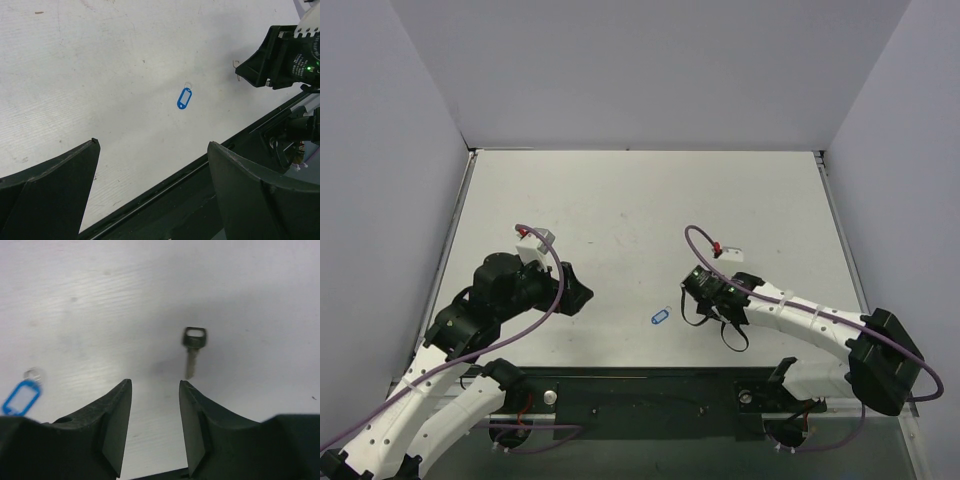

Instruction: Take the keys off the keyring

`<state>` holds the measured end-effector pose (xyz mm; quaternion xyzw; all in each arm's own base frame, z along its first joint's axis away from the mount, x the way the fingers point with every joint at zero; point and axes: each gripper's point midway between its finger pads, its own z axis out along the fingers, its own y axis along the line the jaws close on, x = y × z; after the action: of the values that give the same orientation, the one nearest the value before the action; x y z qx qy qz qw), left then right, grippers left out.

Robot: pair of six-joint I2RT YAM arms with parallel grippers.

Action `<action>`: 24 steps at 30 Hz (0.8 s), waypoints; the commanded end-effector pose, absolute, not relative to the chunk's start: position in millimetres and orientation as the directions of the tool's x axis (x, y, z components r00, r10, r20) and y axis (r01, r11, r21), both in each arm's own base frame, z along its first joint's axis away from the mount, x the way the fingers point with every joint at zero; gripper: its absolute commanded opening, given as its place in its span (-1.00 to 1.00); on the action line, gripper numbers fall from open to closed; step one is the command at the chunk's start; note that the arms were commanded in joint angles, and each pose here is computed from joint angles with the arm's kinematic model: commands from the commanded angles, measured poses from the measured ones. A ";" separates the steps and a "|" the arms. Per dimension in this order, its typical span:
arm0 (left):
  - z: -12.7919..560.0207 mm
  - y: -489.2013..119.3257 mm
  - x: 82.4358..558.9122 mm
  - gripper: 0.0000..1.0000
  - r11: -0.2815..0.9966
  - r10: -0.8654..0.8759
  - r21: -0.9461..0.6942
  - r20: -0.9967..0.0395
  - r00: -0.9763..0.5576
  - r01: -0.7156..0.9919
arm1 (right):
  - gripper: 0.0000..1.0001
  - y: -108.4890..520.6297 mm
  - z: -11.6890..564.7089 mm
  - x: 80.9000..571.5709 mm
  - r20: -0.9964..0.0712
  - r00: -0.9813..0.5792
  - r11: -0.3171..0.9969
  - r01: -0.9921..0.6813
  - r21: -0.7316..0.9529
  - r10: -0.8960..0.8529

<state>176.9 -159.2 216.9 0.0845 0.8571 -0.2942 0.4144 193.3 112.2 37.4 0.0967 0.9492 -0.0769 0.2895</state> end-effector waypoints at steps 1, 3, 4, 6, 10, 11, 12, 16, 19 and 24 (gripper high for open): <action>227.7 -160.0 183.2 1.00 0.807 -0.119 -0.432 -0.787 -0.606 0.402 | -0.21 146.9 80.3 200.0 -0.628 -0.770 0.982 0.184 -0.043 0.117; 228.3 -159.3 183.4 1.00 0.809 -0.122 -0.431 -0.788 -0.603 0.400 | -0.19 165.4 82.2 200.3 -0.622 -0.771 0.985 0.175 0.002 0.138; 228.7 -159.1 182.4 1.00 0.808 -0.123 -0.431 -0.790 -0.601 0.402 | -0.19 175.2 82.7 201.8 -0.618 -0.771 0.985 0.169 0.037 0.155; 229.6 -158.2 182.5 1.00 0.809 -0.124 -0.429 -0.793 -0.596 0.402 | -0.19 191.5 77.9 202.6 -0.604 -0.779 0.985 0.158 0.074 0.170; 229.9 -158.3 182.7 1.00 0.809 -0.125 -0.429 -0.794 -0.595 0.402 | -0.20 215.9 63.7 204.7 -0.569 -0.802 0.983 0.137 0.122 0.182; 230.3 -157.8 182.3 1.00 0.809 -0.127 -0.430 -0.794 -0.594 0.401 | -0.20 218.7 57.5 202.6 -0.556 -0.813 0.984 0.129 0.120 0.174; 228.9 -157.8 182.8 1.00 0.811 -0.126 -0.429 -0.792 -0.597 0.398 | -0.21 222.5 55.6 204.4 -0.555 -0.812 0.983 0.127 0.134 0.180; 230.2 -157.4 182.7 1.00 0.811 -0.128 -0.428 -0.795 -0.593 0.399 | -0.22 232.8 41.8 204.6 -0.533 -0.827 0.981 0.107 0.160 0.177; 230.5 -157.0 182.9 1.00 0.812 -0.131 -0.429 -0.795 -0.592 0.397 | -0.26 233.2 30.8 205.2 -0.512 -0.839 0.980 0.118 0.160 0.185; 229.2 -157.1 182.6 1.00 0.812 -0.127 -0.428 -0.794 -0.595 0.397 | -0.31 233.8 15.1 207.0 -0.486 -0.854 0.980 0.126 0.155 0.187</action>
<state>176.3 -157.4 219.3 0.0828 0.8538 -0.2942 0.4214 206.0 235.9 27.5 0.0766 0.9583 0.0627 0.2680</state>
